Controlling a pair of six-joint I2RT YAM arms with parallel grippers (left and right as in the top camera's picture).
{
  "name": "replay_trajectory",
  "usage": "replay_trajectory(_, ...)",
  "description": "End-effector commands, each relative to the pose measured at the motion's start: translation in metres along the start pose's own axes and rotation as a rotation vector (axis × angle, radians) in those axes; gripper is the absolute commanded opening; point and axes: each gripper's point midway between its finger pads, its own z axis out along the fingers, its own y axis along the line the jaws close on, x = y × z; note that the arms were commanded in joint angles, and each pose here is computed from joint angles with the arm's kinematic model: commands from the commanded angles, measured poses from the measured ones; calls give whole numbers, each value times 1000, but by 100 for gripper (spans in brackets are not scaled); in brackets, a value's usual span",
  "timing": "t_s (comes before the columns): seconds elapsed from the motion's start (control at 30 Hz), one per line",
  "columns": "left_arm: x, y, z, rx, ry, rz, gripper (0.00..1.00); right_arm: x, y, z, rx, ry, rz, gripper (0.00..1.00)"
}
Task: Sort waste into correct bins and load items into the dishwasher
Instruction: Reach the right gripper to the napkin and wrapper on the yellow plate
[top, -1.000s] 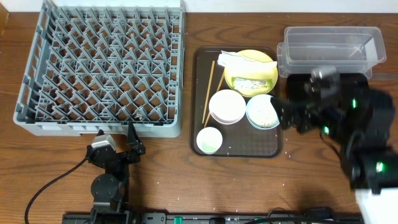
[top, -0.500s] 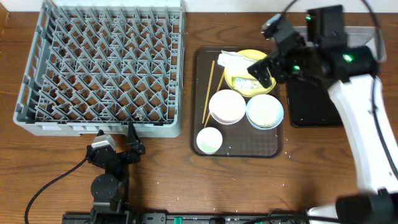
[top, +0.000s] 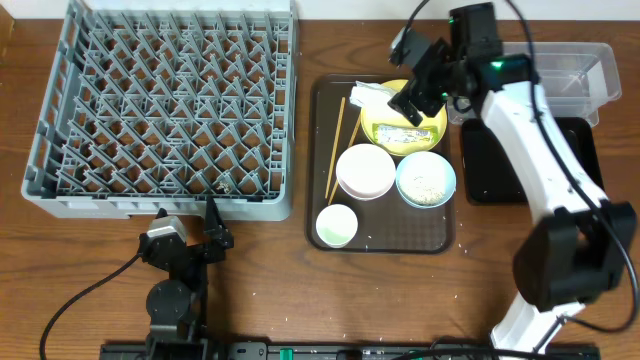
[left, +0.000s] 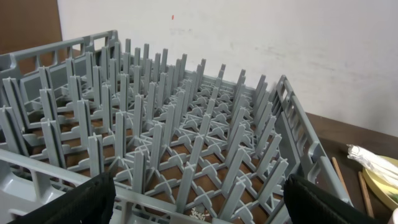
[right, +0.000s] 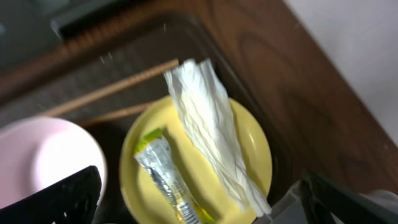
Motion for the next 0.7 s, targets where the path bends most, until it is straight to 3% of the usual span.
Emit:
replay_trajectory(0.0, 16, 6, 1, -22, 43, 29, 88, 20, -5, 28, 19, 100, -102, 99)
replay_trajectory(0.43, 15, 6, 1, -21, 43, 28, 89, 77, 0, 103, -48, 249, -194, 99)
replay_trajectory(0.67, 16, 6, 1, -22, 43, 29, 88, 82, -7, 124, -24, 243, -241, 99)
